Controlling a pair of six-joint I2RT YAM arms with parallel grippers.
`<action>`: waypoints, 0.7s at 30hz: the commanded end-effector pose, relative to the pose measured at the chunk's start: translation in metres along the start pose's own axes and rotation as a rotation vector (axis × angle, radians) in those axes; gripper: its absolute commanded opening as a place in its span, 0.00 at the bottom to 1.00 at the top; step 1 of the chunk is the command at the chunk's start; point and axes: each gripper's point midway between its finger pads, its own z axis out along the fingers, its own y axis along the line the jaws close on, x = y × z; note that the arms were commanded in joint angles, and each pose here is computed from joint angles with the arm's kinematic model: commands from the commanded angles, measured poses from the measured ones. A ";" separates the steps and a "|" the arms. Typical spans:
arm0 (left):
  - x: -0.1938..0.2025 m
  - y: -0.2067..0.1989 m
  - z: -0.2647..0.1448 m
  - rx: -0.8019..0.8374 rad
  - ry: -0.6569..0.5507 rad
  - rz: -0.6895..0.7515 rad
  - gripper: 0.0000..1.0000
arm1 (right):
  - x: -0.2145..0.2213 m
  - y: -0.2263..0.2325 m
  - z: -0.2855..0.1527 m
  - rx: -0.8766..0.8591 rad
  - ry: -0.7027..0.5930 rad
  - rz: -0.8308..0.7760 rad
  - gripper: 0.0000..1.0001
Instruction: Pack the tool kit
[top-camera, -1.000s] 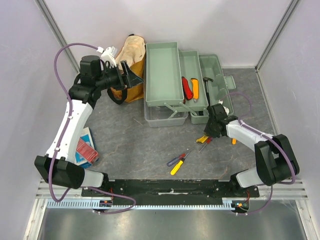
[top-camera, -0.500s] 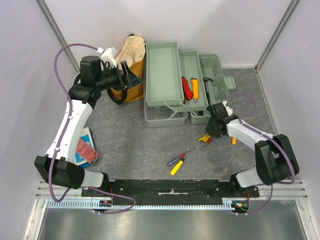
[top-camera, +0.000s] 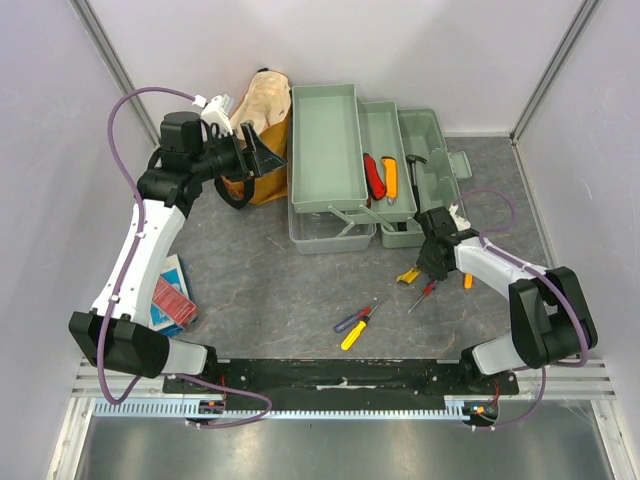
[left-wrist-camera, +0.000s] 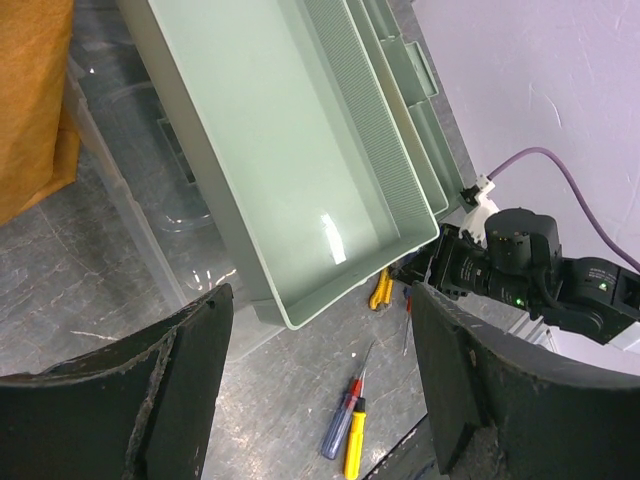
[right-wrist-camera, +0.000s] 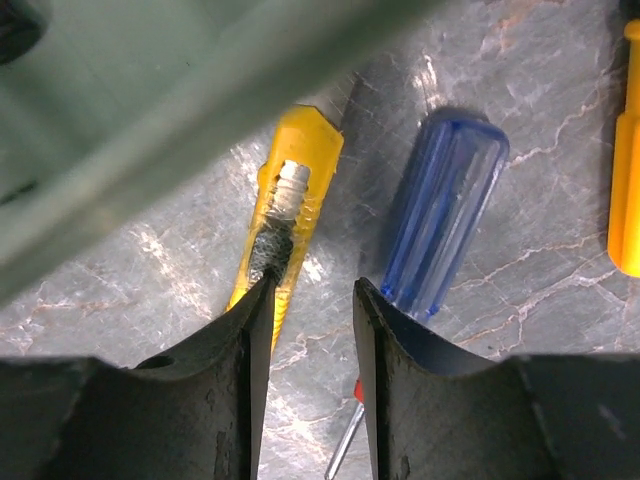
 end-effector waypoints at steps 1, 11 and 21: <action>-0.004 -0.006 -0.006 0.013 -0.022 0.044 0.77 | -0.027 0.018 0.001 -0.032 -0.074 0.017 0.45; -0.005 -0.004 -0.009 -0.001 -0.032 0.053 0.77 | -0.028 0.022 0.003 -0.042 -0.071 0.019 0.53; -0.006 -0.004 -0.008 -0.004 -0.033 0.054 0.77 | -0.010 0.007 0.027 0.034 -0.026 -0.002 0.71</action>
